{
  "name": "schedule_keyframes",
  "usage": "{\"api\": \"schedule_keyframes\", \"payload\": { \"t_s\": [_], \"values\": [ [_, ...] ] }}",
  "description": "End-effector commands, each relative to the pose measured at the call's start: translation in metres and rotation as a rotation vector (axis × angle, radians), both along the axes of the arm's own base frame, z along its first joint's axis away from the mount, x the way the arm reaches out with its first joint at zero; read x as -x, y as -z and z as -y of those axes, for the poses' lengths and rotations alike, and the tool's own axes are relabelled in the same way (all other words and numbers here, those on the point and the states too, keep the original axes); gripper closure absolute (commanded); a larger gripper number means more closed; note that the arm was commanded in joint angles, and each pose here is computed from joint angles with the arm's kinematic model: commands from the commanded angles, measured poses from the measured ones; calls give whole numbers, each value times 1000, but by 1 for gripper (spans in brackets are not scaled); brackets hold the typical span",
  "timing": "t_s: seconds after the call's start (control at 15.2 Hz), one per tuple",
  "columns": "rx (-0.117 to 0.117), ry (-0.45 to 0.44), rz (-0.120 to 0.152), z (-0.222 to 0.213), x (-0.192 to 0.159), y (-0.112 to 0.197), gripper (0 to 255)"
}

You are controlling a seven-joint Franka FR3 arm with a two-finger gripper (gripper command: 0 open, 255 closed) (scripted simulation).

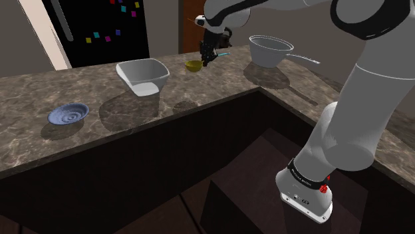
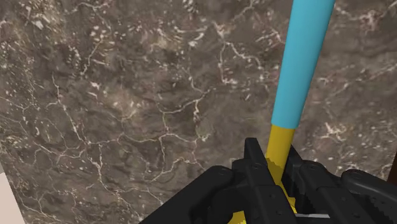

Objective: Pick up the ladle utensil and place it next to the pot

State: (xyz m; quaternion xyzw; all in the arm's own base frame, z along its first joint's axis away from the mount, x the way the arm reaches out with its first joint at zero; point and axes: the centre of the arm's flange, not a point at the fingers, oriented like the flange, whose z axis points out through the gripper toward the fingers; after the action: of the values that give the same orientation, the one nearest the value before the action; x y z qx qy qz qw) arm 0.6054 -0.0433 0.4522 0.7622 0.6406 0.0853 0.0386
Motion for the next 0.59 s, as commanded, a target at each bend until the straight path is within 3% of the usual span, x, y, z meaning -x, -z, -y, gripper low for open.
{"api": "schedule_keyframes", "payload": {
  "t_s": [0.0,0.53],
  "values": [
    [0,0,0,1,0,-11,255],
    [0,0,0,1,0,-54,255]
  ]
}}
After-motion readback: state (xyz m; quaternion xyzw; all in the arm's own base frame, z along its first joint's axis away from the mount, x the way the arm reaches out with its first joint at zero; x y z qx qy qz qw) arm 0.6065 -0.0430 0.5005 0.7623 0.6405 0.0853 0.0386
